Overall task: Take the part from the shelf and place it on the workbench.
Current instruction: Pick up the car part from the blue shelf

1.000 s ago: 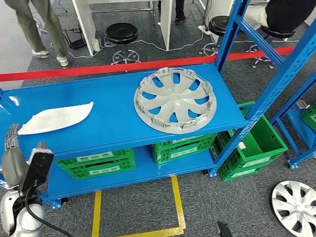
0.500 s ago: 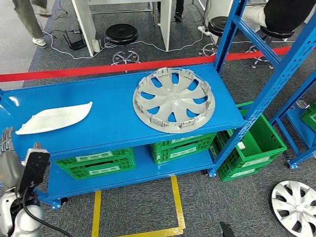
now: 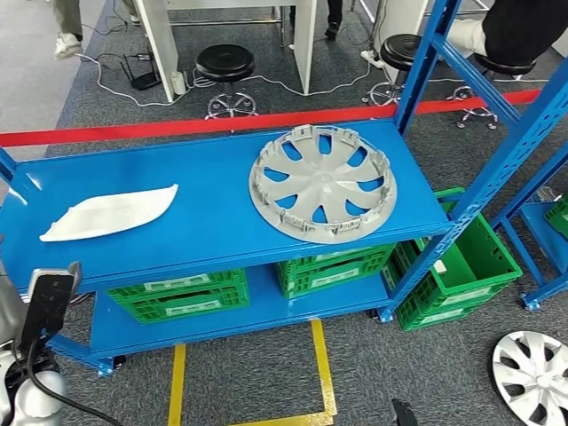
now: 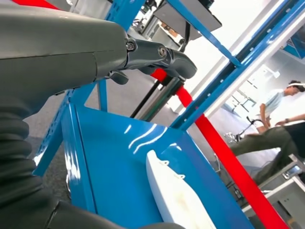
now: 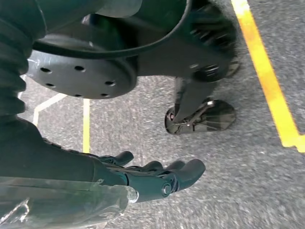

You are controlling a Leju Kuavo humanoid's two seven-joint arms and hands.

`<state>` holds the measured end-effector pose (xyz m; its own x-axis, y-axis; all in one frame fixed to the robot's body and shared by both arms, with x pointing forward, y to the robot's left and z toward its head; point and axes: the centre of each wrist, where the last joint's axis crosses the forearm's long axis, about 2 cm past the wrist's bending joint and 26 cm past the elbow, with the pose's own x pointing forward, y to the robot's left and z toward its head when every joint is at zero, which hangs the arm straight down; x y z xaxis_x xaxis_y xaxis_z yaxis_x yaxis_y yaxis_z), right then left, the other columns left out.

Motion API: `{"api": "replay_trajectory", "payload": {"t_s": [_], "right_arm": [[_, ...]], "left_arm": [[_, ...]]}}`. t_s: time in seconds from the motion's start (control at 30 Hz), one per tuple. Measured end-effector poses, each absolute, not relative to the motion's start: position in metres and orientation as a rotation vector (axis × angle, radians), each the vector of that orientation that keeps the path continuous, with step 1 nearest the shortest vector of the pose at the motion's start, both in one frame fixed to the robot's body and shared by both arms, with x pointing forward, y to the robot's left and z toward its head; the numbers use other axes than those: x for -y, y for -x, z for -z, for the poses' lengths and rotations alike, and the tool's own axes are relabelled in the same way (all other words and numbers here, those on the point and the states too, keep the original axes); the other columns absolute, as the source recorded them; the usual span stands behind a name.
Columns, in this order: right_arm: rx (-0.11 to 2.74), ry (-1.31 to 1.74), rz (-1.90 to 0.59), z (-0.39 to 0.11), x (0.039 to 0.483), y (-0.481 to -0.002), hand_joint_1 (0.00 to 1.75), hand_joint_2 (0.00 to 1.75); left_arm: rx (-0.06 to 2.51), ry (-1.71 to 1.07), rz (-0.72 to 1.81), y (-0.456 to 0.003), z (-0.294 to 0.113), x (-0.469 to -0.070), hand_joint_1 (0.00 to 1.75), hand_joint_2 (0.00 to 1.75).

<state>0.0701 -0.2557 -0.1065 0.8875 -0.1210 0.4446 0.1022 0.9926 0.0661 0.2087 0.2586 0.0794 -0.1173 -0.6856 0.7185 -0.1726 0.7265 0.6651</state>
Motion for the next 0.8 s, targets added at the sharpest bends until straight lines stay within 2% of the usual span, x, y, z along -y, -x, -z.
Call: {"api": "replay_trajectory", "payload": {"t_s": [0.8], "right_arm": [[0.463, -0.041, 0.119, 0.107, 0.255, -0.069, 0.00, 1.75]], "left_arm": [[1.630, -0.744, 0.454, -0.205, -0.077, -0.274, 0.00, 1.75]]}}
